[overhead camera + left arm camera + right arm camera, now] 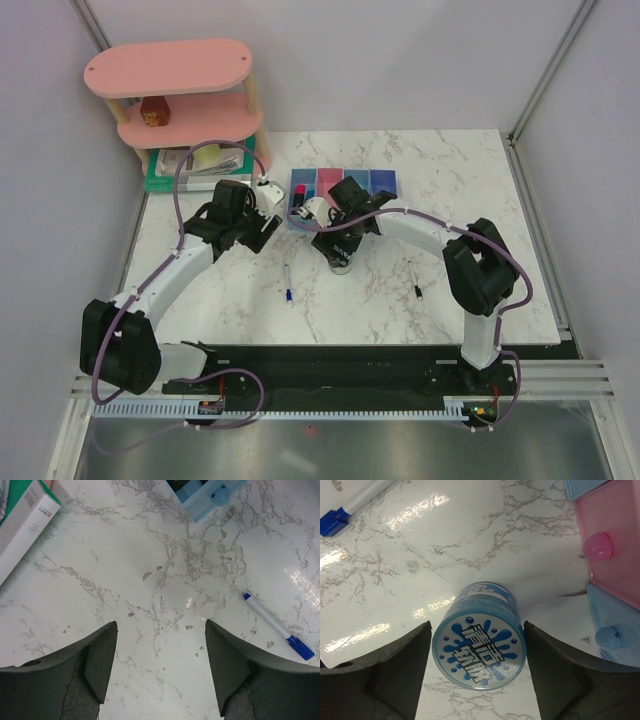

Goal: Sort the stationery into containers
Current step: Pick up the stationery from the center of the board, then place the stationery in the storage box.

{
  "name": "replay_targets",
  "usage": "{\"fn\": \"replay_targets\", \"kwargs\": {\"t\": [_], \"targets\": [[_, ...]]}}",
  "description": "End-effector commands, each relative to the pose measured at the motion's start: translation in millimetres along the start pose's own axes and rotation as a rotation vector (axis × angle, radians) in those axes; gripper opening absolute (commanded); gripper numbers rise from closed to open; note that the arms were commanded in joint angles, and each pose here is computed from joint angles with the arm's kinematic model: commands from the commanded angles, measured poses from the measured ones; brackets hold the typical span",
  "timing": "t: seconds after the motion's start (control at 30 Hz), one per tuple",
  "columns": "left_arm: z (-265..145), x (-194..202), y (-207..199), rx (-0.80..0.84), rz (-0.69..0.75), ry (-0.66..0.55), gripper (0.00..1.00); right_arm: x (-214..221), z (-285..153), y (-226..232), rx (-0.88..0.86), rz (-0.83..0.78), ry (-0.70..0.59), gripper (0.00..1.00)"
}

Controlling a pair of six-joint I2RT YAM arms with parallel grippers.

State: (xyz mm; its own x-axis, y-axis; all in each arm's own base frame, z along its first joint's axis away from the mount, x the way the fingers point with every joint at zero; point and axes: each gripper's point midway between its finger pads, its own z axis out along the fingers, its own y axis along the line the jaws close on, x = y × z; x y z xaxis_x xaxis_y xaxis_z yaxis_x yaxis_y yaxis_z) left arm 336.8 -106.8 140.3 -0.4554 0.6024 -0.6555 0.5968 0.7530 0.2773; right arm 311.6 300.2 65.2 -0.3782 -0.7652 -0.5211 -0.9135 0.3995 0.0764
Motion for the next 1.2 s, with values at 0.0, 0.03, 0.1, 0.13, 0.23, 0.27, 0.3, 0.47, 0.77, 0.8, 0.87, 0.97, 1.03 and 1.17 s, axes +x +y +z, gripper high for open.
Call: {"fn": "replay_targets", "kwargs": {"t": [0.0,0.03,0.1,0.13,0.23,0.27,0.3,0.47,0.77,0.8,0.87,0.97,1.03,1.17], "targets": [[-5.1,-2.2,-0.2,0.001,-0.008,-0.027,0.78,-17.9,-5.8,-4.2,0.053,-0.023,-0.033,0.69],[-4.0,0.7,-1.1,0.004,-0.008,-0.021,0.77,-17.7,-7.3,-3.2,0.056,-0.028,-0.030,0.67],[-3.6,2.2,-1.3,0.006,-0.011,-0.018,0.78,-19.7,-16.4,-2.8,0.069,-0.036,-0.032,0.66],[-3.3,2.2,-1.0,0.006,-0.012,-0.020,0.78,-19.8,-18.4,-1.9,0.073,-0.040,-0.030,0.66],[-2.8,3.1,-2.5,0.013,-0.020,-0.020,0.78,-23.4,-31.1,-4.4,0.099,-0.055,-0.039,0.54],[-2.8,3.2,-2.4,0.014,-0.024,-0.020,0.78,-25.6,-35.4,-3.6,0.103,-0.062,-0.045,0.47],[-3.9,1.1,-2.5,0.016,-0.026,-0.027,0.78,-25.2,-38.5,-3.2,0.103,-0.062,-0.042,0.45],[-4.7,0.5,-2.0,0.013,-0.026,-0.030,0.78,-41.7,-70.1,-4.5,0.151,-0.091,-0.089,0.42],[-5.8,-5.2,-3.4,0.024,-0.035,-0.045,0.78,-69.3,-134.6,-57.1,0.409,-0.065,-0.177,0.40],[-5.6,-5.3,-3.6,0.026,-0.035,-0.044,0.78,-71.8,-142.6,-71.5,0.471,-0.043,-0.190,0.40],[-5.4,-5.6,-3.6,0.028,-0.038,-0.045,0.78,-69.7,-153.8,-97.1,0.531,0.005,-0.209,0.40],[-5.0,-6.2,-3.3,0.028,-0.039,-0.045,0.78,-71.1,-167.3,-135.3,0.593,0.073,-0.256,0.40],[-3.9,-5.3,-4.5,0.033,-0.037,-0.040,0.78,-72.7,-171.9,-158.8,0.617,0.106,-0.274,0.40],[-3.2,-4.9,-3.7,0.032,-0.037,-0.036,0.78,-75.6,-171.4,-190.9,0.636,0.143,-0.305,0.40]]}}
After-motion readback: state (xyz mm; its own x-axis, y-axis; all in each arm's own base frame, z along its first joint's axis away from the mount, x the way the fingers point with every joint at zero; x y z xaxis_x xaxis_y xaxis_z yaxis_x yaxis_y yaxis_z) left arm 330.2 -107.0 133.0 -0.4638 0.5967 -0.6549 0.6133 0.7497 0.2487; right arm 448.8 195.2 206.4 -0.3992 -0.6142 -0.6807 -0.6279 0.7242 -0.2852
